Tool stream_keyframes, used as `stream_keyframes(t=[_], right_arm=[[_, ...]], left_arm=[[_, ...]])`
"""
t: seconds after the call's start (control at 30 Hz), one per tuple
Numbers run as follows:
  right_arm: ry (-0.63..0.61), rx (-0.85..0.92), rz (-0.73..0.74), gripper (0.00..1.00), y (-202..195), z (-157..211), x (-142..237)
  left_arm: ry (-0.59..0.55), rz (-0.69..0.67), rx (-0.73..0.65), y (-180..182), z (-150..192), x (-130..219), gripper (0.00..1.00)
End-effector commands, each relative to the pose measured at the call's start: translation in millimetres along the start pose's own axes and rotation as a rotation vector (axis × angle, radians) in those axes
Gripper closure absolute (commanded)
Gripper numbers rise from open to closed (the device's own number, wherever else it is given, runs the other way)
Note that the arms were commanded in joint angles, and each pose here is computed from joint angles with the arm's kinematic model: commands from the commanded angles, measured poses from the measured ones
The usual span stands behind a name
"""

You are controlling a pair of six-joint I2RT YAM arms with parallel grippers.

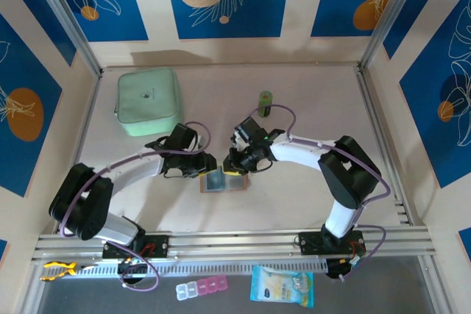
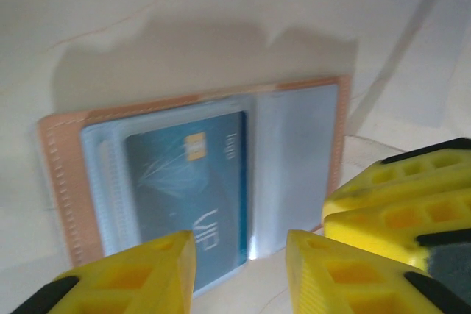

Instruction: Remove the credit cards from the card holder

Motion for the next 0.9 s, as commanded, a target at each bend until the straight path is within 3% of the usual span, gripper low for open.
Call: stream_keyframes(t=[0.0, 0.43, 0.87], right_arm=[[0.030, -0.002, -0.027, 0.81, 11, -1, -6], [0.081, 0.002, -0.027, 0.79, 14, -3, -24], [0.100, -0.023, 0.003, 0.78, 7, -4, -32]], left_arm=[[0.007, -0.018, 0.011, 12, 6, 3, 0.67], [0.041, -0.033, 0.055, 36, 13, -9, 0.87], [0.060, -0.062, 0.064, 47, 17, -11, 0.88]])
Point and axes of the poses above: each hand's point on the last joint's axis, 136 mm out from that joint toward the fingers, its own x axis back along the fingers, its own y axis along the line the jaws close on, z = x × y, the point moved 4 cm from there along x, back along the fingers, and after that the axes turned 4 degrees about -x, right-handed, at the moved point
